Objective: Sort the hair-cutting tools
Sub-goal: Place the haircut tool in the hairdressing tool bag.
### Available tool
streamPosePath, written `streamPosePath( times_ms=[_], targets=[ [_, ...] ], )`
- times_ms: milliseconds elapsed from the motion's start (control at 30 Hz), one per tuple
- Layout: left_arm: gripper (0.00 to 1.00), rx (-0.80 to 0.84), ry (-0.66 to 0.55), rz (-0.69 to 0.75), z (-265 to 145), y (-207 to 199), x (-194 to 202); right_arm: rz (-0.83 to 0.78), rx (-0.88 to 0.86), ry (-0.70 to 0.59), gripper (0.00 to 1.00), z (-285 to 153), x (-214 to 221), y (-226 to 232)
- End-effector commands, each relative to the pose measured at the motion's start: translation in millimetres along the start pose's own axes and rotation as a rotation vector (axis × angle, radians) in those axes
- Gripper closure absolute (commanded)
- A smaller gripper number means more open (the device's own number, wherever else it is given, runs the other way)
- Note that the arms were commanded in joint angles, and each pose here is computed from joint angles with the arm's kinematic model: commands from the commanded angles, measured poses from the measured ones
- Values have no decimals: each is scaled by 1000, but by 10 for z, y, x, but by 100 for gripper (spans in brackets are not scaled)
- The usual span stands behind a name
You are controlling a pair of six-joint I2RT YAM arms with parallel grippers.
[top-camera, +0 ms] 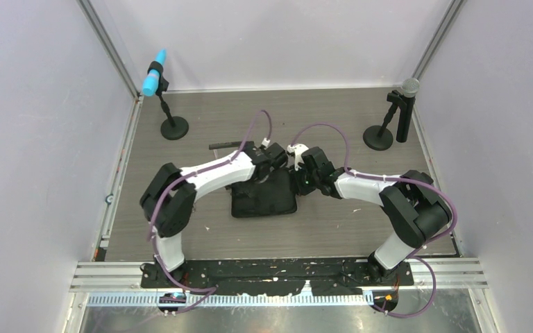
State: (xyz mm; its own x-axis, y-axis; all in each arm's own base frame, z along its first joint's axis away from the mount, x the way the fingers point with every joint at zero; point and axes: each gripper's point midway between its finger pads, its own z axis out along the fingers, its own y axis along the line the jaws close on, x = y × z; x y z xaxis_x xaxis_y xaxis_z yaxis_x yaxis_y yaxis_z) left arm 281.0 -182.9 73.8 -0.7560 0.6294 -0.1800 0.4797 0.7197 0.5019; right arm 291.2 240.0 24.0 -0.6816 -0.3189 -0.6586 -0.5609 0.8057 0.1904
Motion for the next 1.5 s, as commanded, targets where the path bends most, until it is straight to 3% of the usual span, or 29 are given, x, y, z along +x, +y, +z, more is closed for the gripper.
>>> streamPosePath(
  times_ms=[0,167,333,500,1167,1467],
  targets=[
    [44,68,-32,-360,-213,228,158,-30,-23,-51,95,-14,-149,71],
    [44,303,-116,-761,-226,275,172,-31,-20,-53,95,-16,-157,70],
    [46,490,-137,-943,-174,162,105,-32,-20,-50,95,-12,-149,76],
    [48,536,-94,-965,-87,58,58,-34,-17,-46,95,-5,-142,74],
    [51,286,-41,-952,344,364,61,-43,-21,-42,95,9,-140,97],
    [53,309,-16,-918,421,297,-36,-47,-23,-39,95,13,-138,108]
  ],
)
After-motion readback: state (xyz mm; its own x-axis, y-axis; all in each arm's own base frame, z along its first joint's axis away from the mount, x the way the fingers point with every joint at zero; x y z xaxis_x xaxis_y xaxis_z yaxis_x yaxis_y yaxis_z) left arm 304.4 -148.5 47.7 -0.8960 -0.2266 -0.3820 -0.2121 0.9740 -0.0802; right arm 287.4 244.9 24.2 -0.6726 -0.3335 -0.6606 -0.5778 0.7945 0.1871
